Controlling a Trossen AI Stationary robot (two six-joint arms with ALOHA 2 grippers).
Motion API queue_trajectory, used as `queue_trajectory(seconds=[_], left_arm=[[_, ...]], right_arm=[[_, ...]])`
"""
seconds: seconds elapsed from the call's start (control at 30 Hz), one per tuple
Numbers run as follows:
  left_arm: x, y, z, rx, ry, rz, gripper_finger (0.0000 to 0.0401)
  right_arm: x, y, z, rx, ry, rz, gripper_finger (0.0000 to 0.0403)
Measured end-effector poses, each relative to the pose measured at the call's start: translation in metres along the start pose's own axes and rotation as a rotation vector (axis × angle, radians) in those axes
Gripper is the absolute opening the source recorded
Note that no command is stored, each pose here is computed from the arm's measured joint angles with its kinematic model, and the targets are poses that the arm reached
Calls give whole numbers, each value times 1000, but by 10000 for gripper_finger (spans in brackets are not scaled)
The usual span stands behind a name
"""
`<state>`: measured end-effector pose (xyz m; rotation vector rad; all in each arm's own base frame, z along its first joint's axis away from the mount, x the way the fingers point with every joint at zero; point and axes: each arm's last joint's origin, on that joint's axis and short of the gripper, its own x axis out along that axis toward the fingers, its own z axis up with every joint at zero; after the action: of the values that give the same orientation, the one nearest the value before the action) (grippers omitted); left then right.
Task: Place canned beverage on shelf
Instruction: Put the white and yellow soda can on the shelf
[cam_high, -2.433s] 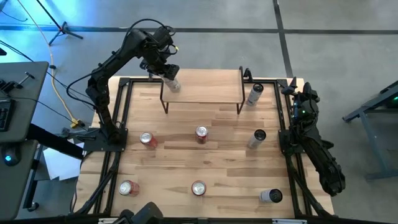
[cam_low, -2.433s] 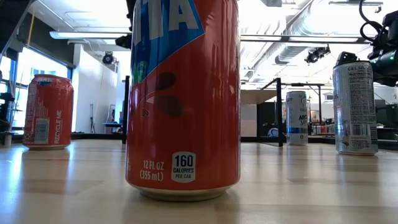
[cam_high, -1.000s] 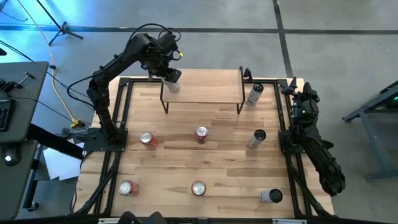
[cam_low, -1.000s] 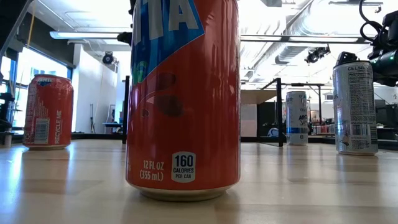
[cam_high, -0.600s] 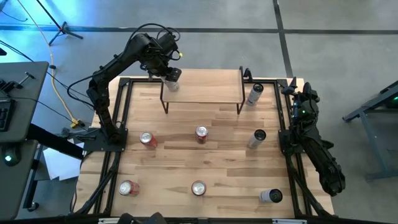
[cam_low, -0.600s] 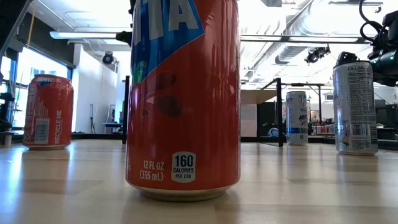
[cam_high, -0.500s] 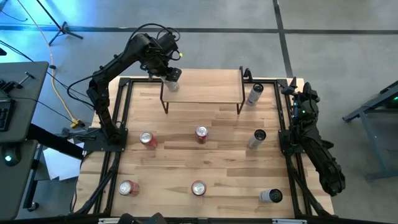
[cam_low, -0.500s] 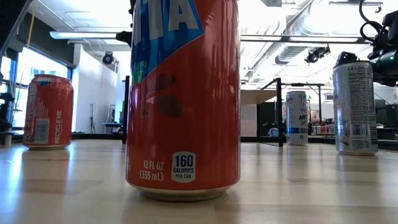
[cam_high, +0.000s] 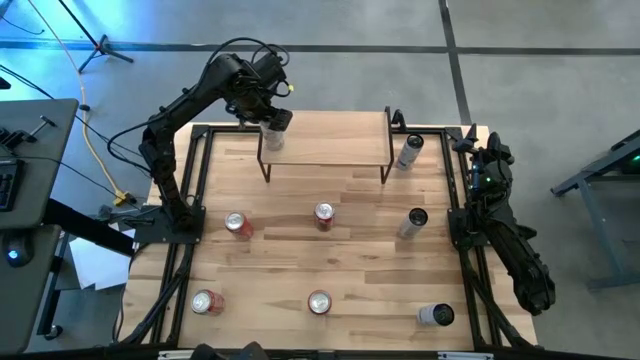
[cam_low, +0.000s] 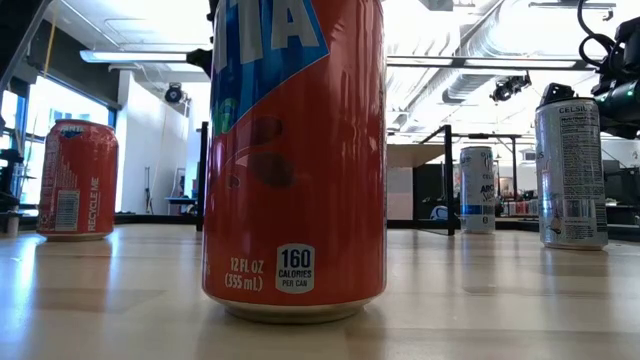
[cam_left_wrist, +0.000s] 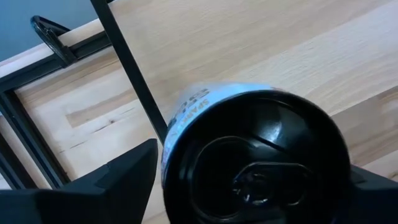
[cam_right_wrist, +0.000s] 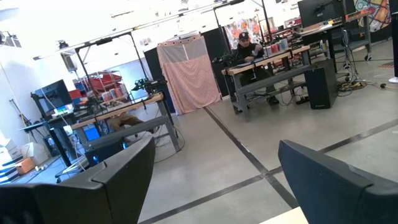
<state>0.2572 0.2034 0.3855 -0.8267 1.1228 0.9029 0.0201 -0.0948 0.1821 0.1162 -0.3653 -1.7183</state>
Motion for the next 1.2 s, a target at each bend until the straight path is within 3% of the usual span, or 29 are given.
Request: queue_trajectory(seconds=[0.33, 0.67, 1.03, 1.2], left_arm=[[0, -4, -2, -22, 6, -8, 345], [-1, -27, -17, -6, -39, 56, 347], [-11, -40, -70, -46, -136, 164, 347], [-1, -46, -96, -37, -266, 158, 347]], right_arm=[[0, 0, 0, 0, 0, 0, 328], [0, 0, 0, 0, 0, 0, 328], [0, 0, 0, 0, 0, 0, 328], [0, 0, 0, 0, 0, 0, 328]])
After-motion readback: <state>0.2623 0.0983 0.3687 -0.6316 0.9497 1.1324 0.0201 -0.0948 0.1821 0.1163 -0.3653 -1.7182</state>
